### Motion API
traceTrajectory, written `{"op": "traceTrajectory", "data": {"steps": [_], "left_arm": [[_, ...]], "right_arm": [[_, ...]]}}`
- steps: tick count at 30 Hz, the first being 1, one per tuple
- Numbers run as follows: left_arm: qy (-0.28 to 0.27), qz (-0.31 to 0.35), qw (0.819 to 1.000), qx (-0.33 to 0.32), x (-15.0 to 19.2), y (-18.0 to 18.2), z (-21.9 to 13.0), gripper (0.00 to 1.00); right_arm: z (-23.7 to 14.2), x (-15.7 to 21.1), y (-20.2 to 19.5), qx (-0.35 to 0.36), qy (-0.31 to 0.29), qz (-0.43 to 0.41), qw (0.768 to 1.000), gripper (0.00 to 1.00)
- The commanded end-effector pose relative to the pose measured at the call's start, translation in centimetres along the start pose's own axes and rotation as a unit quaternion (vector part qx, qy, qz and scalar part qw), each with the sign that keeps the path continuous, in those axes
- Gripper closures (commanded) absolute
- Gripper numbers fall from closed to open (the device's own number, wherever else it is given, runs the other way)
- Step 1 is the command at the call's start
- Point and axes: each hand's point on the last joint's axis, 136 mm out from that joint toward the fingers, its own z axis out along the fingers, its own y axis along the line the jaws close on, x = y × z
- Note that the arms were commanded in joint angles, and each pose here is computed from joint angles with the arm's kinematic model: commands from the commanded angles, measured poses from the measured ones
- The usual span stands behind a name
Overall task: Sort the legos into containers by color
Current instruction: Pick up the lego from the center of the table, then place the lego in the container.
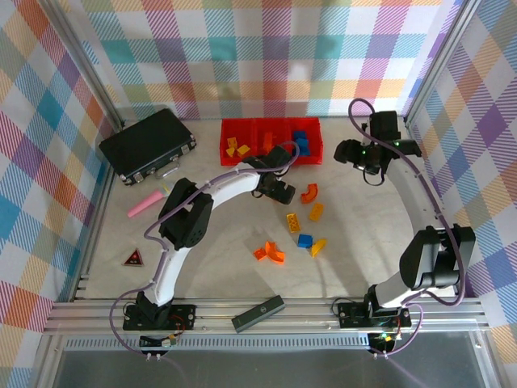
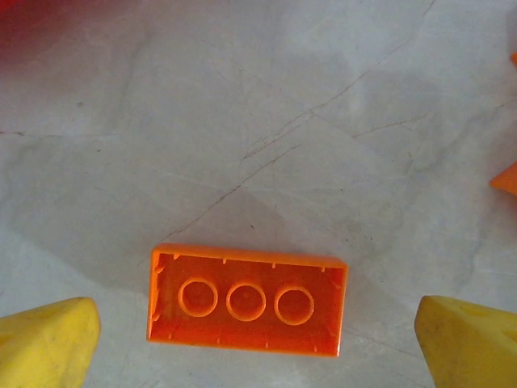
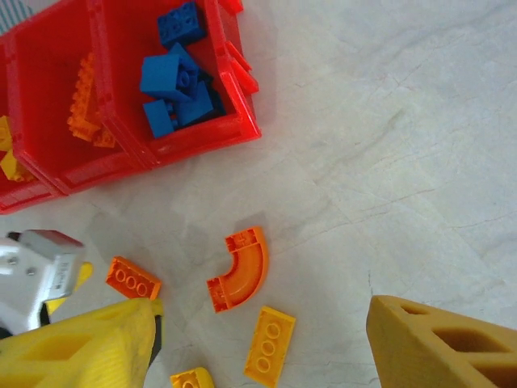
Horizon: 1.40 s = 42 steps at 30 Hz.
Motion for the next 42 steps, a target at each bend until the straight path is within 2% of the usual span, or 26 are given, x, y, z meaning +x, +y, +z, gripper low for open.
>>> {"op": "traceTrajectory", "data": {"steps": [1,3,6,15,21,23,28,33,37,42], "left_arm": [[0.012,0.041,0.999,-0.005,0.0,0.2,0.2,0.0],[0.018,0.047,0.999,-0.001,0.1,0.1,0.7,0.01],[0.029,0.05,0.998,0.004,0.6,-0.1,1.4,0.08],[0.046,0.038,0.998,-0.004,1.9,0.5,3.1,0.19],[0.047,0.029,0.998,-0.006,2.0,1.2,3.4,0.36],[0.039,0.027,0.999,-0.004,1.5,1.2,2.9,0.38],[-0.011,0.018,1.0,-0.008,-1.7,1.6,-0.4,0.38],[-0.079,-0.017,0.996,-0.029,-6.1,4.0,-3.5,0.37],[-0.114,-0.041,0.991,-0.049,-9.3,6.3,-3.9,0.37],[-0.147,-0.049,0.986,-0.064,-12.5,7.5,-3.3,0.37]], "right_arm": [[-0.3,0.2,0.0,-0.012,-0.003,0.002,1.0,0.3],[-0.3,0.2,0.0,-0.014,-0.003,0.004,1.0,0.3],[-0.3,0.3,0.0,-0.014,-0.002,0.006,1.0,0.3],[-0.3,0.4,0.0,-0.016,-0.001,0.009,1.0,0.3],[-0.4,0.3,0.0,-0.018,-0.002,0.01,1.0,0.3],[-0.5,0.3,0.0,-0.017,-0.002,0.009,1.0,0.3],[-0.4,0.5,-0.1,-0.014,0.001,0.009,1.0,0.3],[-0.6,0.7,-0.2,-0.014,0.003,0.011,1.0,0.3],[-1.0,0.8,-0.1,-0.017,-0.001,0.011,1.0,0.3],[-1.4,1.1,0.1,-0.024,-0.001,0.013,1.0,0.3]]}}
